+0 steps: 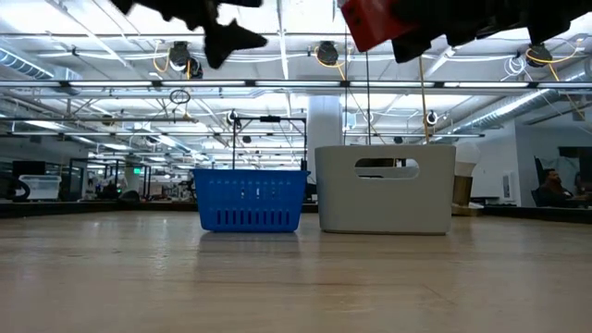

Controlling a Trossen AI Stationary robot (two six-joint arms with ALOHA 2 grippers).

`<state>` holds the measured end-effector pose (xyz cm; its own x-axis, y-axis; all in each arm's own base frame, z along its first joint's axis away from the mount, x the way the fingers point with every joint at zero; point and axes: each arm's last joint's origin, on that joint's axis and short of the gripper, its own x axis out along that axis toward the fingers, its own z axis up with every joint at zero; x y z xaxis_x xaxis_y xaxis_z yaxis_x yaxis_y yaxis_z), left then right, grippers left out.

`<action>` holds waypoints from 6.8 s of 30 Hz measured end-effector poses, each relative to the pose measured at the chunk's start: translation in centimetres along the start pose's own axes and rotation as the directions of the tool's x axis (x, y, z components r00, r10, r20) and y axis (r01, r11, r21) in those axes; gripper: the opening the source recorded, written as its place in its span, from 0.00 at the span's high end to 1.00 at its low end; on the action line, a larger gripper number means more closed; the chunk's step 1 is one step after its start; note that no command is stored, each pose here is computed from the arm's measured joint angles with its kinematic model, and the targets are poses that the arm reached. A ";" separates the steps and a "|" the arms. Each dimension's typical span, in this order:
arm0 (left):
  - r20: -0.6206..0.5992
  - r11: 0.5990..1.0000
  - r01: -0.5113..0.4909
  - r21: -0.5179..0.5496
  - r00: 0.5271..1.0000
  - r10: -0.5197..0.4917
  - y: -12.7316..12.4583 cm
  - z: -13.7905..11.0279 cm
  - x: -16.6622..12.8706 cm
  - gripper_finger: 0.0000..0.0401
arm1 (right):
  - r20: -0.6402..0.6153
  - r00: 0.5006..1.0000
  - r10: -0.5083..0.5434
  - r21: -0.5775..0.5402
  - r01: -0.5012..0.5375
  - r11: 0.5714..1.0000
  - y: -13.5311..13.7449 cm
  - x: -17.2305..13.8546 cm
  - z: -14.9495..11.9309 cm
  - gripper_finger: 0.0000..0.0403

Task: Pick & Place Office items
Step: Put the red charger adapter into the gray bin, then put the black digital timer into the blue bin

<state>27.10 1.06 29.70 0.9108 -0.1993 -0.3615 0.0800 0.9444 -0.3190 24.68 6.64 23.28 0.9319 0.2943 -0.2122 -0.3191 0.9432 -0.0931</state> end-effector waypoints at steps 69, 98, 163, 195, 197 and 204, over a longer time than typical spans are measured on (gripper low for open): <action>0.286 0.902 -0.399 -0.165 0.856 0.431 1.4 -12.4 -7.3 0.32 | -0.355 0.765 -0.537 0.148 0.614 0.776 -6.8 0.5 -10.1 0.69; 0.285 0.902 -0.398 -0.169 0.856 0.431 1.4 -12.4 -7.3 0.32 | -0.370 0.758 -0.537 0.162 0.622 0.766 -6.9 0.6 -10.4 0.59; -0.192 0.524 -0.753 -0.398 0.627 0.755 9.7 -11.1 -4.5 0.32 | 0.410 0.906 -0.105 0.162 0.041 0.986 -1.7 -12.5 -4.6 0.59; -0.779 0.684 -0.685 0.250 0.276 0.562 27.8 -4.7 1.0 0.32 | 0.392 0.915 -0.100 0.162 0.038 0.986 -1.6 -12.4 -4.8 0.59; -0.785 0.709 -0.660 0.248 0.293 0.547 28.0 -4.9 1.2 0.32 | 0.382 0.919 -0.099 0.157 0.041 0.987 -1.6 -12.4 -4.9 0.59; -0.788 0.821 -0.536 0.197 0.411 0.458 27.7 -4.9 1.6 0.32 | 0.375 0.922 -0.099 0.146 0.046 0.988 -1.6 -12.4 -4.9 0.59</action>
<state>28.75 25.61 16.03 0.0920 0.1440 -0.9853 -0.3426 0.9336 0.1045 12.81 0.70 21.27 0.9551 0.2361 0.1787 -0.2469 0.9682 0.0403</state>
